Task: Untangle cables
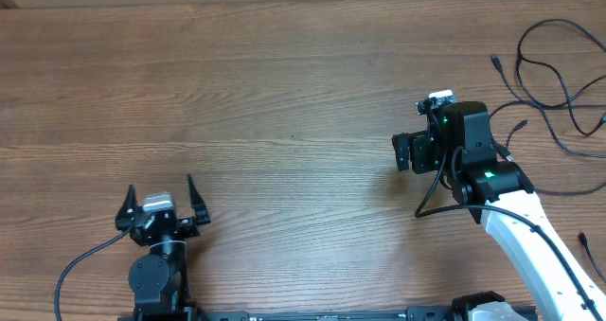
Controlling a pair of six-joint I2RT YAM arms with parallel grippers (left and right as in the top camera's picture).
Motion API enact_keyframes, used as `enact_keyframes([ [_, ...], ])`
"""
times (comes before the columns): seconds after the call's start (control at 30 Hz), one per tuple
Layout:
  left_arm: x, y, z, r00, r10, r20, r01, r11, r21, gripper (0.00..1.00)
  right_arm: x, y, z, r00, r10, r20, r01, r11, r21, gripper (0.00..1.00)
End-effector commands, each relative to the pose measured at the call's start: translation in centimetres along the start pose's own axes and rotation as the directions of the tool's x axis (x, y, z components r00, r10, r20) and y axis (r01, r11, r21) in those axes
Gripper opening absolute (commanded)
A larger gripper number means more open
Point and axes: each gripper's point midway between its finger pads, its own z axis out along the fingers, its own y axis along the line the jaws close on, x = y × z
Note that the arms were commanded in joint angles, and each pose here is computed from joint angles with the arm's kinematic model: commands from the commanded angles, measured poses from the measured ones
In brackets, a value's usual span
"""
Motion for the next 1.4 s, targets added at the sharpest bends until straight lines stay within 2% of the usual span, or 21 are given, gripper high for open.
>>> enact_keyframes([
  [0.0, 0.0, -1.6, -0.1, 0.997, 0.074, 0.014, -0.075, 0.992, 0.097, 1.0, -0.2, -0.1, 0.0, 1.0, 0.0, 0.007, 0.0, 1.0, 0.01, 1.0],
  [1.27, 0.0, -1.6, -0.1, 0.997, 0.074, 0.014, -0.075, 0.993, 0.095, 0.99, -0.2, -0.1, 0.0, 1.0, -0.001, 0.007, 0.001, 1.0, 0.012, 1.0],
  [1.37, 0.0, -1.6, -0.1, 0.997, 0.074, 0.013, -0.075, 0.993, 0.095, 0.99, -0.2, -2.2, -0.2, 1.0, -0.003, 0.006, 0.002, 0.991, 0.133, 1.0],
])
